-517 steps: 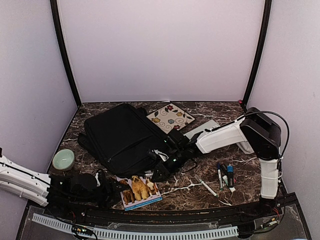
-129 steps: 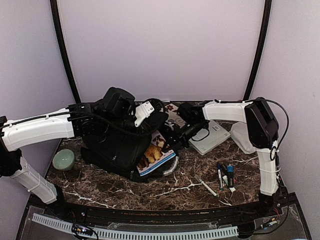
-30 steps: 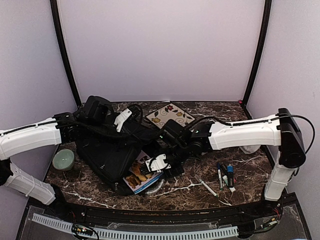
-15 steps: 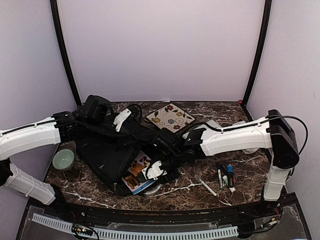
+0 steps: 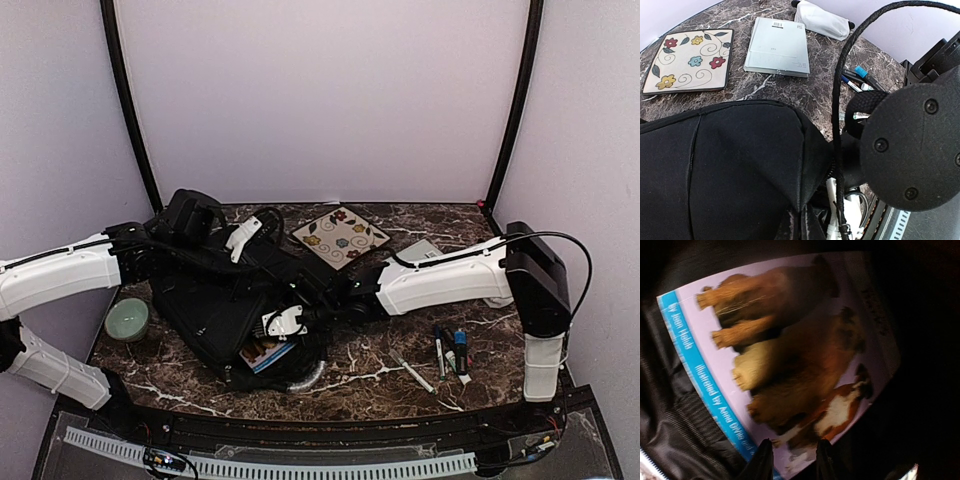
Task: Pack the student bag
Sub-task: Adjust the book in the largest pocket of the bag.
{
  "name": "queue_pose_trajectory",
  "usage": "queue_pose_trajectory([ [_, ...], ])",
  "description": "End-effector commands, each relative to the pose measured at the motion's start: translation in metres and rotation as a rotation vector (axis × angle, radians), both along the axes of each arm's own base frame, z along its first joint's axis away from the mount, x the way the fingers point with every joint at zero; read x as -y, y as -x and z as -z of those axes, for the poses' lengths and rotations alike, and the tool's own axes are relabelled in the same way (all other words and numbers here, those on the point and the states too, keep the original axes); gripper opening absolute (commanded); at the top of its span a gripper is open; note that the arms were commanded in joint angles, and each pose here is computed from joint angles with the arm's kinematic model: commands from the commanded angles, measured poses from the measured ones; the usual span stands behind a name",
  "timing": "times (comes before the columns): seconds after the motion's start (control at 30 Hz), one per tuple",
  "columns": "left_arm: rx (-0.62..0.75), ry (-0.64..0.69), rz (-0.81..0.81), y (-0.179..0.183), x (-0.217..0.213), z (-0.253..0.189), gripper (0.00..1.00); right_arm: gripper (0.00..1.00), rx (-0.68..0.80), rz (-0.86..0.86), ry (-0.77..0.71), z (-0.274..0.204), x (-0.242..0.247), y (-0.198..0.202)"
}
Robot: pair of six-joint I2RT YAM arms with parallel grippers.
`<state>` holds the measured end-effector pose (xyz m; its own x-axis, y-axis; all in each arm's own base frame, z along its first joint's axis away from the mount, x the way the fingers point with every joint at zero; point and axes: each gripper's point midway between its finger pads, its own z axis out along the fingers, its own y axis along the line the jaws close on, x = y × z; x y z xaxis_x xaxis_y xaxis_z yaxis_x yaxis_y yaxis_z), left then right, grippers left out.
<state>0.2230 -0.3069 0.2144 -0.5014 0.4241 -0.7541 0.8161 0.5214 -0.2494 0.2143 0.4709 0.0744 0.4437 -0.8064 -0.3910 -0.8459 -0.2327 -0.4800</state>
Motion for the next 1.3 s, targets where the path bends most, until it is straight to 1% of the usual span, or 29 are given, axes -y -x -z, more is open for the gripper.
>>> queue_pose_trajectory([
  [0.0,0.072,0.105,0.062,0.004,0.01,-0.038,0.0,0.3,0.113,0.109,-0.157,-0.025,-0.022,-0.032],
  [0.13,0.082,0.103,0.065,0.002,0.011,-0.041,0.0,0.29,0.114,0.085,-0.167,-0.017,-0.025,-0.03],
  [0.23,0.08,0.096,0.064,0.002,0.011,-0.04,0.0,0.35,0.105,0.078,-0.167,-0.021,-0.021,-0.027],
  [0.37,0.077,0.086,0.062,0.003,0.01,-0.035,0.0,0.46,0.051,-0.025,-0.166,-0.03,-0.009,-0.004],
  [0.47,0.081,0.088,0.061,0.002,0.01,-0.034,0.0,0.5,0.033,-0.09,-0.113,-0.022,0.0,0.009],
  [0.6,0.081,0.088,0.067,0.002,0.011,-0.033,0.0,0.52,0.002,-0.124,-0.076,-0.011,0.005,0.017],
  [0.83,0.07,0.089,0.082,0.003,0.013,-0.034,0.0,0.5,-0.05,-0.178,-0.056,0.004,-0.008,0.031],
  [1.0,0.059,0.1,0.105,0.006,0.017,-0.035,0.0,0.45,0.016,-0.087,-0.094,0.008,-0.025,0.007],
  [1.1,0.048,0.101,0.116,0.007,0.019,-0.035,0.0,0.42,0.109,-0.014,-0.118,0.009,-0.031,-0.015],
  [1.2,0.046,0.1,0.126,0.008,0.02,-0.034,0.0,0.4,0.169,0.053,-0.142,0.004,-0.035,-0.036],
  [1.27,0.043,0.104,0.13,0.008,0.021,-0.034,0.0,0.39,0.185,0.107,-0.192,-0.007,-0.04,-0.048],
])
